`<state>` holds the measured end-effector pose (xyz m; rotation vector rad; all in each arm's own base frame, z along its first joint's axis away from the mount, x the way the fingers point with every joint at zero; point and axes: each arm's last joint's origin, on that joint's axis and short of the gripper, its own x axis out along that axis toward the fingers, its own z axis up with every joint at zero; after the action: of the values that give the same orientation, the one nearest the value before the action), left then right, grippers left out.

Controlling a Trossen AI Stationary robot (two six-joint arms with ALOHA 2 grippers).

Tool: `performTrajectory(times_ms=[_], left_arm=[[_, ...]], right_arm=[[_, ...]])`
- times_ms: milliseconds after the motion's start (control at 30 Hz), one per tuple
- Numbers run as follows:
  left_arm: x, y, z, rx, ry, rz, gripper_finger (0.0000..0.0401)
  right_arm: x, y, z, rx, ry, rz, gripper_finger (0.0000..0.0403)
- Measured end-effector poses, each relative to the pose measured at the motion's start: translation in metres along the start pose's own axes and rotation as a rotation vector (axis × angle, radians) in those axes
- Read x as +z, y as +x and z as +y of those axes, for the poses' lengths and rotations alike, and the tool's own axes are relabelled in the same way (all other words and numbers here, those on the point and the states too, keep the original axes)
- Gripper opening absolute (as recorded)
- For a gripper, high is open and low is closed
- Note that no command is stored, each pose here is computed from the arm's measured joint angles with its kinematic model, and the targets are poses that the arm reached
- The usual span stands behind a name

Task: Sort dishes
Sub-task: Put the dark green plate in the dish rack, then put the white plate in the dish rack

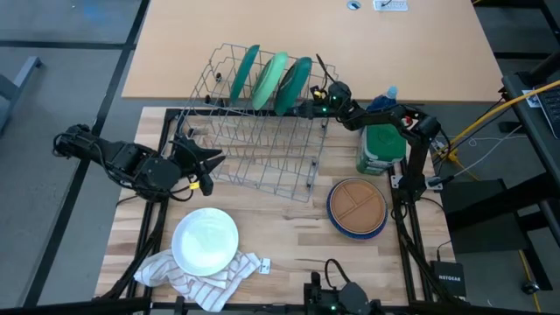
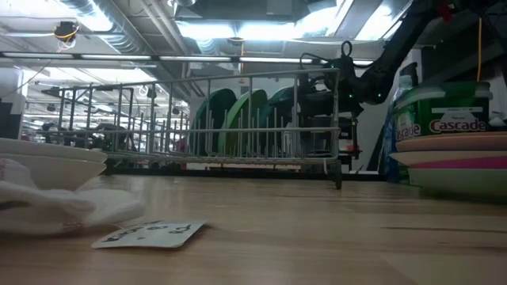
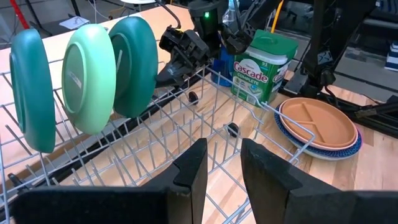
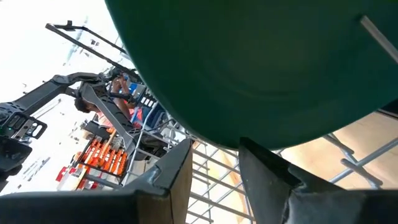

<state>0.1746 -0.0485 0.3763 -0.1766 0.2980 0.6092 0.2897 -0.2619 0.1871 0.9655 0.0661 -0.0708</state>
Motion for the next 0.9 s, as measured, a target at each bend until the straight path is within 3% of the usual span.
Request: performTrajectory(times_ms=[333,633,900], left_arm=[[0.000,0.000,0.000,0.000,0.000,0.000,0.0088],[0.000,0.000,0.000,0.000,0.035,0.000,0.0088],[0.000,0.000,0.000,0.000,0.034,0.000,0.0088]], right_arm=[[0.008,-0.009,0.023,-0.004,-0.016,0.003,0.0133],[0.004,-0.027,0.042,-0.160,-0.027,0.092,0.0133],[0.002,-0.039,0.096,-0.121,-0.166,0.088,0.0133]])
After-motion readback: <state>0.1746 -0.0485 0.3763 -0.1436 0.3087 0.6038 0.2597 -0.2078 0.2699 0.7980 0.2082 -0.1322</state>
